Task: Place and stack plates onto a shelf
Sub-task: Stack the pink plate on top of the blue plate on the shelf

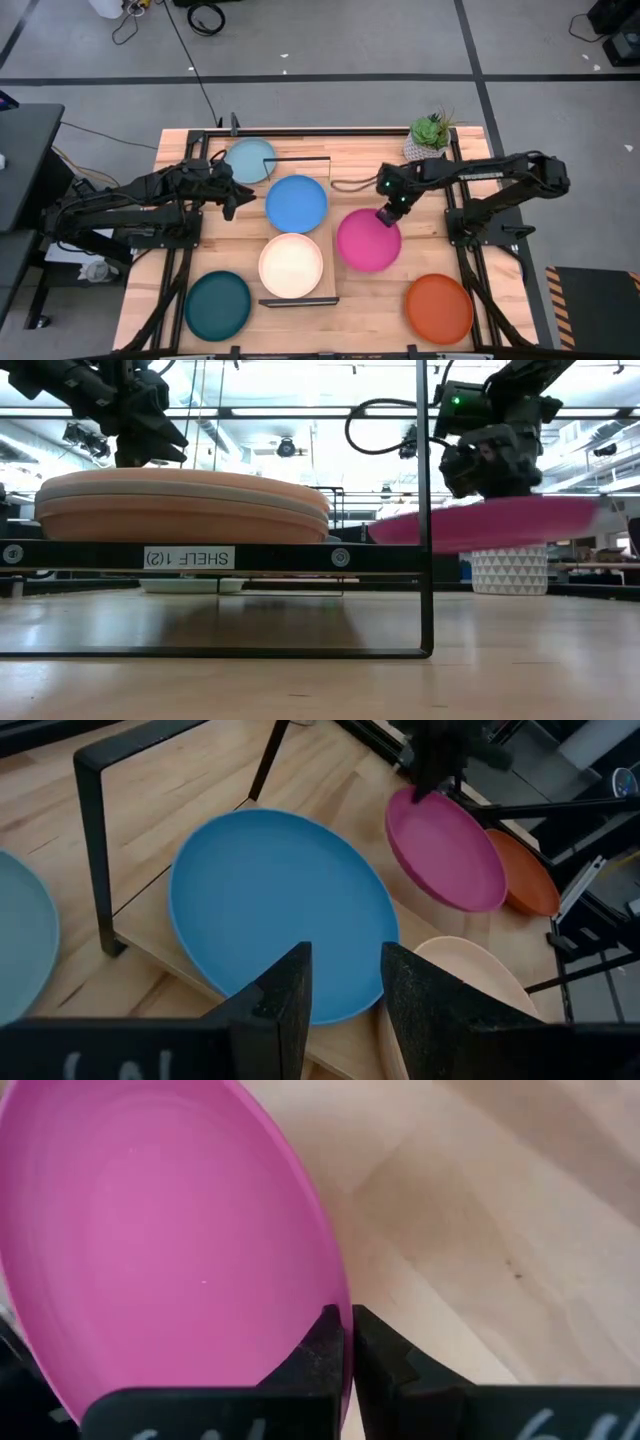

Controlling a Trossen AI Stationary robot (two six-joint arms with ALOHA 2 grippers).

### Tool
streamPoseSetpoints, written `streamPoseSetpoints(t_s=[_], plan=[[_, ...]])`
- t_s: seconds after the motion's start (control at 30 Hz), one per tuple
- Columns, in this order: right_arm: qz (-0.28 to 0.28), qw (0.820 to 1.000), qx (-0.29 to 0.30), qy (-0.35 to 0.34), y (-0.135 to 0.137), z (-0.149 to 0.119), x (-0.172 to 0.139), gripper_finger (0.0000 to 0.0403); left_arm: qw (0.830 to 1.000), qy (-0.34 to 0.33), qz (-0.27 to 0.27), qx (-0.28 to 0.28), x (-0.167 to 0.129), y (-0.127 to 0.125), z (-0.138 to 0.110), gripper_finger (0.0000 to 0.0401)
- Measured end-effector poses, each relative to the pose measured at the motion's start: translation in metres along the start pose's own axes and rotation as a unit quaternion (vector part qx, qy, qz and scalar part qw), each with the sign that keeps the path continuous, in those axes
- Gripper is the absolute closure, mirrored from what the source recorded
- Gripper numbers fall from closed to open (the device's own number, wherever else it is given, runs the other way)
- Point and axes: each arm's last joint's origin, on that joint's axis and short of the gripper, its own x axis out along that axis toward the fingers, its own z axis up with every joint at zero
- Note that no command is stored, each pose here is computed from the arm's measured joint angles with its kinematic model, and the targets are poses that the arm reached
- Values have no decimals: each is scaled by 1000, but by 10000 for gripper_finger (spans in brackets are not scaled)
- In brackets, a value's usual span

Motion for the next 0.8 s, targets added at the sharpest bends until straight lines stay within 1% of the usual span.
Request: streamPoseSetpoints(t_s=[0.13, 0.27, 0.43, 0.5, 0.63, 0.8], plan=[[8, 997, 52, -49, 7, 9, -19, 388, 1000, -1, 0, 0, 0, 0, 0, 271], [-11, 988, 95, -120, 21, 23, -37, 388, 1000, -15, -4, -3, 0, -1, 3, 271], [-23, 978, 106, -178, 44, 44, -49, 388, 999, -38, -4, 0, 0, -2, 6, 271], [-26, 976, 100, -190, 55, 53, -49, 388, 999, -42, 4, 8, 0, -2, 7, 271], [-31, 978, 85, -186, 75, 69, -39, 388, 999, -47, 14, 23, 0, -1, 7, 271], [-24, 979, 98, -179, 96, 88, -25, 388, 999, -46, 13, 24, 0, -2, 7, 271]])
